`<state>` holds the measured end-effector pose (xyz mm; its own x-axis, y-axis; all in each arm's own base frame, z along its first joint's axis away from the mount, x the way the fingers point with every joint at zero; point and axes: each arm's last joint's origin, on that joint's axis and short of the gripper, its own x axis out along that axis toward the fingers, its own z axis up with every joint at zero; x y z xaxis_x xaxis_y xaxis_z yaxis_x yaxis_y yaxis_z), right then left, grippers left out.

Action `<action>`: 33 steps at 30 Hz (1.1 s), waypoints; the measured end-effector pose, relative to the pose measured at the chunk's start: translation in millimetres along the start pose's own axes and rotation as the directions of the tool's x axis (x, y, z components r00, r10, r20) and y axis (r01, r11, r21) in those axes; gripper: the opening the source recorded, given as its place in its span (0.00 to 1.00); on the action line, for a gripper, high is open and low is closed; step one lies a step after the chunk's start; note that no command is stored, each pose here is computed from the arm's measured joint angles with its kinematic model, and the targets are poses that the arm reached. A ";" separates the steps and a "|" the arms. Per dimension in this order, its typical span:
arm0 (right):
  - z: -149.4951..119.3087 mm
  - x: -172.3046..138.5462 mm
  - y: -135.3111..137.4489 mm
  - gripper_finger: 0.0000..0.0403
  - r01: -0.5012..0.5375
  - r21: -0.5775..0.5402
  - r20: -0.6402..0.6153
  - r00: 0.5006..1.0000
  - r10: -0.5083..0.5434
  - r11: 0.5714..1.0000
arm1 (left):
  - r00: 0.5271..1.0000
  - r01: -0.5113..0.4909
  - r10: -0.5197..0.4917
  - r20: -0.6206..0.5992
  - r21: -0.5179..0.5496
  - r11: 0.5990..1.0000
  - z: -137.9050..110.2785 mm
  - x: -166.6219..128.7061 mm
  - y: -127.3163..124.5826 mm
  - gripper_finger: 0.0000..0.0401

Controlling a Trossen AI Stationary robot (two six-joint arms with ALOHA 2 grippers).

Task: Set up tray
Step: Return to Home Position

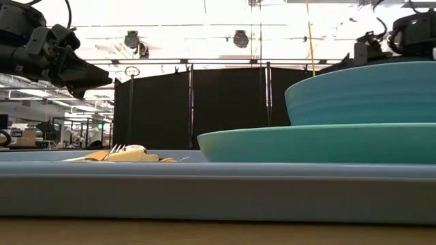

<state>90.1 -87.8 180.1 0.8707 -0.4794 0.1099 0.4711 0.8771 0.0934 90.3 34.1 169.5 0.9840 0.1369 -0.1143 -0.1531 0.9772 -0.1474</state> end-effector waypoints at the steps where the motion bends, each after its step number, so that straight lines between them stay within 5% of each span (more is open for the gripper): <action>1: -2.6 2.7 3.7 0.32 -0.016 0.004 -0.018 1.000 0.016 1.000 | 1.000 0.000 0.000 0.000 -0.003 1.000 0.1 0.0 0.0 0.32; 12: -2.5 17.3 54.3 0.32 -0.340 0.042 0.067 0.939 0.337 0.939 | 1.000 -0.006 0.006 -0.001 -0.024 1.000 0.0 0.0 0.2 0.32; 17: -8.4 14.2 69.6 0.32 -0.435 0.044 0.000 0.900 0.435 0.899 | 1.000 -0.007 0.007 -0.002 -0.029 1.000 -0.2 0.0 0.2 0.32; 22: -20.3 10.1 75.8 0.32 -0.384 0.080 -0.204 0.897 0.392 0.920 | 1.000 -0.007 0.007 -0.002 -0.040 0.999 -0.1 0.0 0.2 0.32; 33: 7.7 -12.7 90.4 0.32 -0.314 -0.032 -0.196 0.933 0.302 0.949 | 1.000 -0.008 0.008 -0.002 -0.042 0.999 -0.2 0.0 0.2 0.32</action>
<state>120.4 -2.6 194.8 0.9823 -0.1764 -0.0634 0.1781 0.9838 0.0219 90.2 34.3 169.3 0.9824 0.1447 -0.1178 -0.1650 0.9683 -0.1873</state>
